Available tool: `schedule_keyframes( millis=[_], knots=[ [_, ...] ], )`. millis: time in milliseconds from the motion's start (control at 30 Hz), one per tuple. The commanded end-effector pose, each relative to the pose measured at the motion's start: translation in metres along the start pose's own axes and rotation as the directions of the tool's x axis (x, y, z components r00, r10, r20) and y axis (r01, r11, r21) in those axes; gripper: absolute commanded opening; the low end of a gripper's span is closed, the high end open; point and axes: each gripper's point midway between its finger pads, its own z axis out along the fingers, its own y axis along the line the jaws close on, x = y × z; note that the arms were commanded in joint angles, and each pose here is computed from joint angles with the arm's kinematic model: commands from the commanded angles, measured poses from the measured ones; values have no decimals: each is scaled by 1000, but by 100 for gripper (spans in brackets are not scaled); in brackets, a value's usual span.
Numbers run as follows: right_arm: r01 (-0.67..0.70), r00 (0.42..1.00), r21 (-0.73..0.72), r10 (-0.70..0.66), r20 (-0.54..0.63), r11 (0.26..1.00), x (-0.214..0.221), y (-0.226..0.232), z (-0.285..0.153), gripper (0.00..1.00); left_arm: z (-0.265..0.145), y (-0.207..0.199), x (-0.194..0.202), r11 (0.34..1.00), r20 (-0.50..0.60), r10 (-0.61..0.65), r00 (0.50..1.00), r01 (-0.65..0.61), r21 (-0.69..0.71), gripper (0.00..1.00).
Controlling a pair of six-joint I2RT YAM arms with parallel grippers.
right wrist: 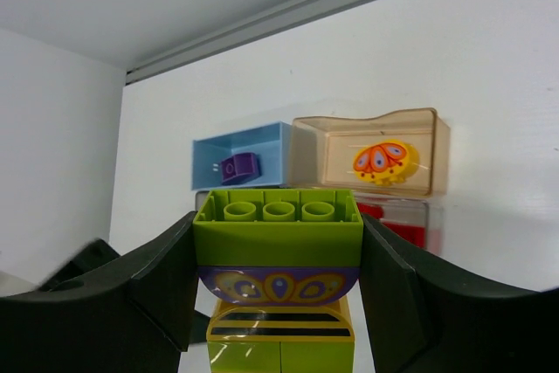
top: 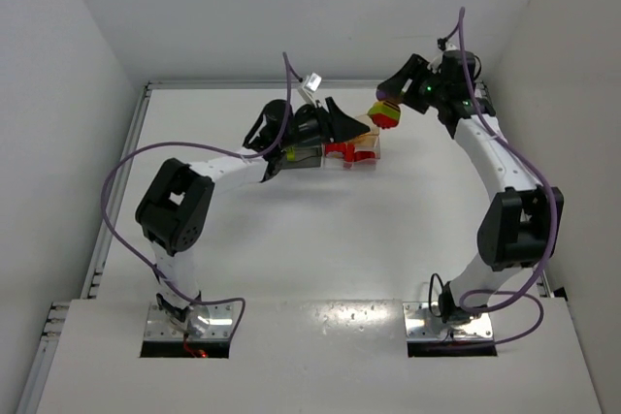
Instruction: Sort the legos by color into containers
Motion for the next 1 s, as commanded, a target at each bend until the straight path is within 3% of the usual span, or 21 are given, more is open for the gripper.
schedule_keyframes(
  millis=[0,167,567,833,933,967],
  knots=[
    [-35,997,11,34,67,999,-21,27,2,3,4,-7,6,1000,2,-2,1000,2,-20,86],
    [-42,997,25,40,64,999,-17,44,5,0,18,4,-8,997,59,17,998,-12,-75,86],
    [-27,999,14,27,31,1000,1,57,4,0,31,17,-15,989,67,64,996,-54,-138,87],
    [-21,999,5,20,44,1000,-3,63,7,0,30,22,-4,985,35,82,996,-76,-156,77],
    [-20,999,3,20,46,1000,-5,64,9,0,30,22,-4,984,33,91,995,-85,-156,69],
    [-20,999,3,20,46,1000,-5,64,9,0,30,22,-4,984,33,91,995,-85,-156,60]
  ],
)
